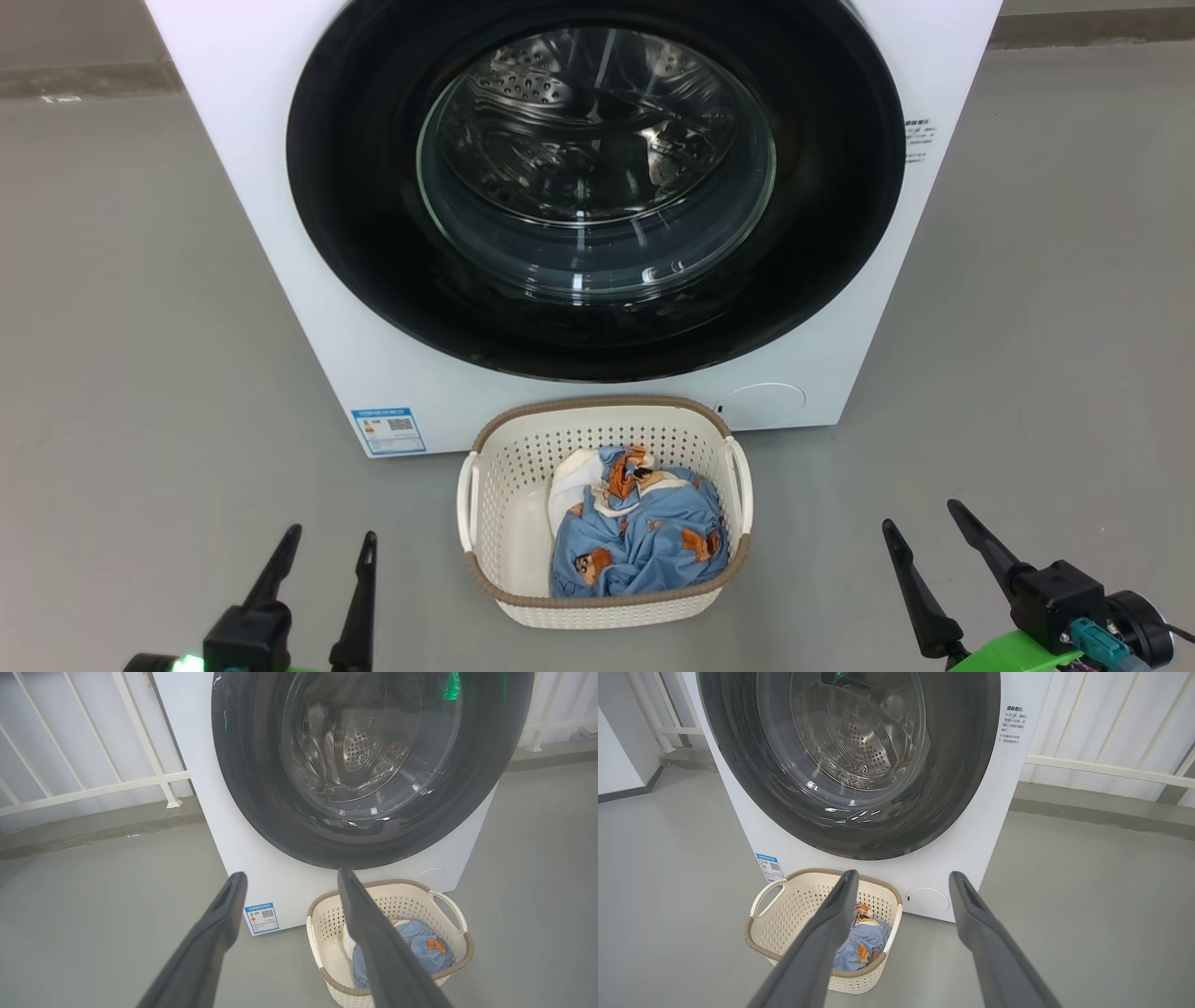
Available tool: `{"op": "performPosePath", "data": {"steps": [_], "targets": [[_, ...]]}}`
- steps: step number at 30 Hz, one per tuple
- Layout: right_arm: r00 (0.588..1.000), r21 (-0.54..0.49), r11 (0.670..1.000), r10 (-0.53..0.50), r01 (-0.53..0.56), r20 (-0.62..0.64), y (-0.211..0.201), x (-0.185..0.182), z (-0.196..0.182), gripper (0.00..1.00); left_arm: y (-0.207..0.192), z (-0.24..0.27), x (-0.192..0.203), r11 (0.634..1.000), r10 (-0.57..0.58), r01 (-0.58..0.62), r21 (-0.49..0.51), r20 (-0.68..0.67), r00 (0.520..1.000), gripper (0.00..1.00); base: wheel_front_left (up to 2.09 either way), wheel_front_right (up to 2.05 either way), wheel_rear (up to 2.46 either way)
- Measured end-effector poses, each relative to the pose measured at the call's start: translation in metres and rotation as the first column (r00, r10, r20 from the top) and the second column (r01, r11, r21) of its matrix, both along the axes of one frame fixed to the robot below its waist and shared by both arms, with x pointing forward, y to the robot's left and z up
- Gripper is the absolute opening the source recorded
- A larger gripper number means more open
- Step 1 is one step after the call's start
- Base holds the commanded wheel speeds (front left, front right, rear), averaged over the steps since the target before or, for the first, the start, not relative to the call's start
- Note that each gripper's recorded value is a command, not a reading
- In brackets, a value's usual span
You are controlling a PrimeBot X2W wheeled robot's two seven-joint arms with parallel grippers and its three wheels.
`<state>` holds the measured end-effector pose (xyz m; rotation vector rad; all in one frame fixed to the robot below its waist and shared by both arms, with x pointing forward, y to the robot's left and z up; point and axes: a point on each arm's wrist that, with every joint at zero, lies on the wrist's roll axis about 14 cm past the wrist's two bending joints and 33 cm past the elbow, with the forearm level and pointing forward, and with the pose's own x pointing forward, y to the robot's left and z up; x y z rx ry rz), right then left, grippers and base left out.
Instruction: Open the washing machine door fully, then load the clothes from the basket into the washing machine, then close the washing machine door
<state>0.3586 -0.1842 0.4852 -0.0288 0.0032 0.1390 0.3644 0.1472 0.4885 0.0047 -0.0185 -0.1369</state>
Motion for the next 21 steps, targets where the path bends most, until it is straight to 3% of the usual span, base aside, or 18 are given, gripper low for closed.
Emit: {"op": "performPosePath", "data": {"steps": [21], "targets": [[1.000,-0.009,1.000,-0.026,0.026,0.012,-0.009,0.000,0.004,1.00,0.015,-0.001,-0.001,0.999,0.043,-0.043,-0.003,-0.004,0.999,1.00,0.00,0.00,0.00]]}}
